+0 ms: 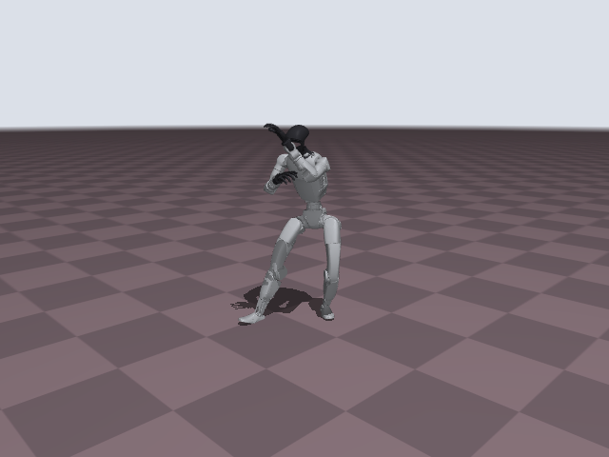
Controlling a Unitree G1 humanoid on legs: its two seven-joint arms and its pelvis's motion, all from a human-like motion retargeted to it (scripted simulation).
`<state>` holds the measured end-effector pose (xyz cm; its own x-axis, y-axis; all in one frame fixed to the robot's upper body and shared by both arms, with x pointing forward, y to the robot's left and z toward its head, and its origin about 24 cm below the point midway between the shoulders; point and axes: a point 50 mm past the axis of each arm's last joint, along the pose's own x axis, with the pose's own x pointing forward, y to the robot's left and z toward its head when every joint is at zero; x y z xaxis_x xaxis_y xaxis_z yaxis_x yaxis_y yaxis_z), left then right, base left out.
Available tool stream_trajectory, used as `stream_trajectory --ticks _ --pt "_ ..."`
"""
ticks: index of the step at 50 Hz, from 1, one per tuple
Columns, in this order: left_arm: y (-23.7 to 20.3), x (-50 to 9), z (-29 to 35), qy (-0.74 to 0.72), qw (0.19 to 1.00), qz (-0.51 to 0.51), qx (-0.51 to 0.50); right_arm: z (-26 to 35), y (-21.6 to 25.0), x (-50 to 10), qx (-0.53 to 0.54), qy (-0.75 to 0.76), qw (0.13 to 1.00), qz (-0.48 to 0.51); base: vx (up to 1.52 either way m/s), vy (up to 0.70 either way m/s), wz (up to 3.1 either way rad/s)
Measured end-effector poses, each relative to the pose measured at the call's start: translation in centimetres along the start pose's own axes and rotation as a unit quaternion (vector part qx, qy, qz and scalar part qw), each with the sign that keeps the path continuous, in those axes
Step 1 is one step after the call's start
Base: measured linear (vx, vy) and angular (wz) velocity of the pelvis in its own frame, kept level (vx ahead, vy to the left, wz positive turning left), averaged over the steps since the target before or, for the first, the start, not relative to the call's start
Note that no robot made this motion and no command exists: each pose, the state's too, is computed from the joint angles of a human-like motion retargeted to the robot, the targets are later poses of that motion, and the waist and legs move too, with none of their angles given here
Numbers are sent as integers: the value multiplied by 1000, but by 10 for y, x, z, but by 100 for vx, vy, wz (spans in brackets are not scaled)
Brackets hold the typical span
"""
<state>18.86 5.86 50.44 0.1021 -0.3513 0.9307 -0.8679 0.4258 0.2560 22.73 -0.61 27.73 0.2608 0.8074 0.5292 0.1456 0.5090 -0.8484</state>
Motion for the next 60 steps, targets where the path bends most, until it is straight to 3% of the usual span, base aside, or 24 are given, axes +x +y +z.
stream_trajectory --ticks 5,12,20,25,38,45,52,60 --pt "17 -17 48 -101 992 44 -65 5 2 0 -23 -14 1000 7 1 6 7" --pt "6 -3 77 -158 984 21 -82 -4 -10 -4 -17 2 999 -50 0 2 0" --pt "-35 53 16 -56 996 -57 47 2 -55 18 -63 -60 983 -159 0 0 0" --pt "-56 58 -30 -2 988 -115 107 17 -77 34 -73 -117 969 -205 0 0 0" --pt "-32 42 -92 76 981 -130 125 34 -63 57 -93 -146 976 -132 -1 -8 38" --pt "-6 34 -55 37 992 -62 105 31 -33 54 -87 -111 989 -45 0 -10 52" --pt "14 9 14 -79 996 26 27 17 -16 38 -46 -64 996 -33 0 -5 19" --pt "-25 2 74 -195 977 -30 -81 2 -20 14 12 -35 993 -108 0 0 0"
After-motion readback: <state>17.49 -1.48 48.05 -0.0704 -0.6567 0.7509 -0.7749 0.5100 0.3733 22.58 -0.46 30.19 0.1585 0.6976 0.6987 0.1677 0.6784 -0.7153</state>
